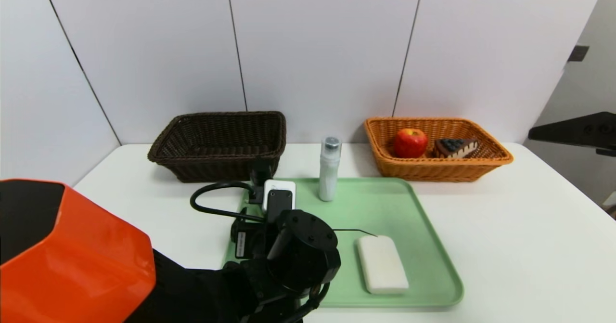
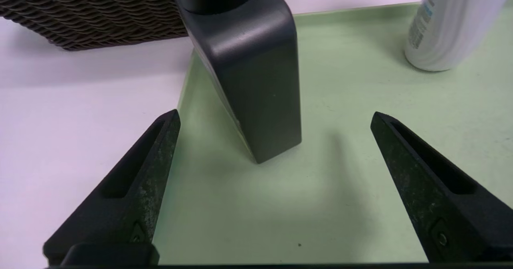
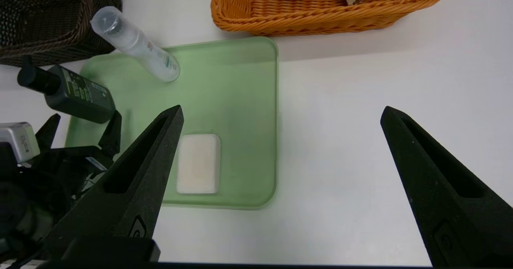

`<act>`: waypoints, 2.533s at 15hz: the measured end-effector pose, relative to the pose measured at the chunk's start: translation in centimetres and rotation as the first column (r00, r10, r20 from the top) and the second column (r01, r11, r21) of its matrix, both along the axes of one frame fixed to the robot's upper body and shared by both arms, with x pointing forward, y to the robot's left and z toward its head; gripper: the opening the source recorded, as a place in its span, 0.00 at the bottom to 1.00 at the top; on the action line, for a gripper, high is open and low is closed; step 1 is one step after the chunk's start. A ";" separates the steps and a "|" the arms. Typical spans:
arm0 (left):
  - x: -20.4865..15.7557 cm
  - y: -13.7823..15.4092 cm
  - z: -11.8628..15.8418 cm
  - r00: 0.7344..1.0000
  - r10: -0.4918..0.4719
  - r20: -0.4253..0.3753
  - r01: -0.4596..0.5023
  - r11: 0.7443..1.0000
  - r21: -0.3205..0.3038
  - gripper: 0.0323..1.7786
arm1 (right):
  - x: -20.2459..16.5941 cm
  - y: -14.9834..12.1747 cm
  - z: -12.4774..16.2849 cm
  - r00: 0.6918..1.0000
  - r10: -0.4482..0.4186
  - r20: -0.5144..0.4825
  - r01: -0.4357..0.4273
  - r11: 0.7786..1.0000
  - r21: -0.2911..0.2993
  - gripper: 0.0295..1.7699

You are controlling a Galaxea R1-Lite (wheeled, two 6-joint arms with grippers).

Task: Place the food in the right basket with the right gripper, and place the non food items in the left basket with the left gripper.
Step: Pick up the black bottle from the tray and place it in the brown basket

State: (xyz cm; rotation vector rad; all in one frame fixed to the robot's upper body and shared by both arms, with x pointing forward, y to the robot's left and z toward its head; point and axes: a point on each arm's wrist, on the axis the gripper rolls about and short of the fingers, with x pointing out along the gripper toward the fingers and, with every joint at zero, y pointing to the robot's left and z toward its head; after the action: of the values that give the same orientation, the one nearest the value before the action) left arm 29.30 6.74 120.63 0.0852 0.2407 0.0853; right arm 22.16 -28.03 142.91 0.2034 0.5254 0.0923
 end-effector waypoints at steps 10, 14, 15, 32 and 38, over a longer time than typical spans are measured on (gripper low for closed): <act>2.8 -0.4 -0.6 0.992 0.117 0.046 -0.118 0.993 0.015 0.95 | -0.9 -0.2 0.2 1.000 0.008 0.012 -0.008 1.000 0.014 0.96; 3.5 -0.5 -1.0 0.990 0.135 0.047 -0.136 0.991 0.017 0.95 | -1.2 -0.4 0.0 1.000 0.009 0.009 -0.009 1.000 0.013 0.96; 3.7 -0.6 -1.0 0.989 0.137 0.048 -0.138 0.990 0.016 0.95 | -1.2 -0.4 0.0 1.000 0.009 0.010 -0.009 1.000 0.012 0.96; 5.2 -1.0 -1.0 0.986 0.157 0.055 -0.158 0.987 0.022 0.33 | -2.0 -0.8 -0.5 1.000 0.017 0.007 -0.017 1.000 0.010 0.97; 4.1 0.2 3.9 0.986 0.128 0.106 -0.128 0.992 -0.007 0.33 | -2.5 -1.0 -1.4 1.000 0.014 -0.013 -0.014 1.000 0.003 0.97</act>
State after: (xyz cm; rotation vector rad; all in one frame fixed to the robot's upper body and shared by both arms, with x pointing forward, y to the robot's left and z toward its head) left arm 33.43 6.94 124.52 0.0651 0.1391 0.2175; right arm 19.70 -29.03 141.50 0.2029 0.5399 0.1051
